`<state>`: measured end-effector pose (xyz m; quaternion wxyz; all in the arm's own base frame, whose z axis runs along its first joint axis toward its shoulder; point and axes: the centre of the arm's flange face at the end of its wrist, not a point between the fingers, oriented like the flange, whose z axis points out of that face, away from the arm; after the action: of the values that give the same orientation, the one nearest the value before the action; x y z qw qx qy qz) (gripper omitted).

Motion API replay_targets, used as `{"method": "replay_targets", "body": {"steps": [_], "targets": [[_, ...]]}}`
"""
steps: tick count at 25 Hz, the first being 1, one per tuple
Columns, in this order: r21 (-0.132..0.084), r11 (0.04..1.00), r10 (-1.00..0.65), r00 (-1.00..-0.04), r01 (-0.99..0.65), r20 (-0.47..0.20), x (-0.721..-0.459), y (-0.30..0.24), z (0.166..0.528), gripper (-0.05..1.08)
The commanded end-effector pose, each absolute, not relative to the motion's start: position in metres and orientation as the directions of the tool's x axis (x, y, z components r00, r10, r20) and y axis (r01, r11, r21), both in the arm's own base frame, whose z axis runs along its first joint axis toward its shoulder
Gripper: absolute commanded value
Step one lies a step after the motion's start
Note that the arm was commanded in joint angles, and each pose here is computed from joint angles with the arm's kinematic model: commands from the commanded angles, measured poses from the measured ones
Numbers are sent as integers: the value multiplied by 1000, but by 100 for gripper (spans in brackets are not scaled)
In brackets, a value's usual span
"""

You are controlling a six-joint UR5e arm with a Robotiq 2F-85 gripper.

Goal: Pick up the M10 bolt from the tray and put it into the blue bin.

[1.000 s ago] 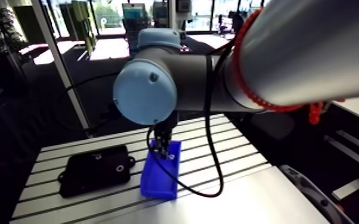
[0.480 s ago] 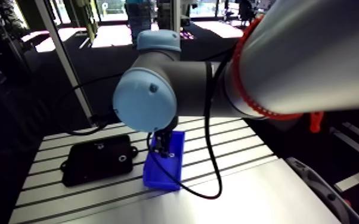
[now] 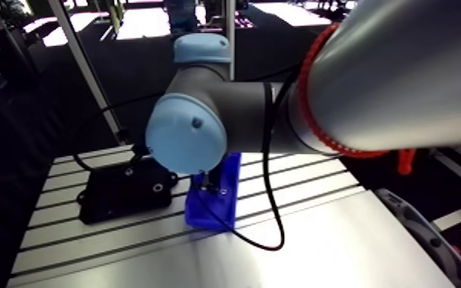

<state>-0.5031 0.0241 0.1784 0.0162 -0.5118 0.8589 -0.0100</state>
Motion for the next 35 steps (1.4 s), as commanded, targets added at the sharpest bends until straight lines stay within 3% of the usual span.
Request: {"method": "replay_targets", "body": {"steps": [1, 5, 13, 19, 25, 29, 35], "targets": [[-34, 473, -881, -472, -880, -26, -504, 24, 173, 107], [-32, 474, -880, -474, -880, -24, -505, 24, 173, 98], [-28, 473, -881, -473, -881, -25, -504, 24, 175, 42], [-12, 465, -885, -465, -885, -15, -505, 24, 185, 18], [7, 450, -893, -450, -893, -9, -503, 24, 200, 9], [-22, 445, -896, -444, -896, -13, -499, 22, 212, 2], [-53, 450, -893, -449, -892, -22, -496, 20, 238, 1]]}}
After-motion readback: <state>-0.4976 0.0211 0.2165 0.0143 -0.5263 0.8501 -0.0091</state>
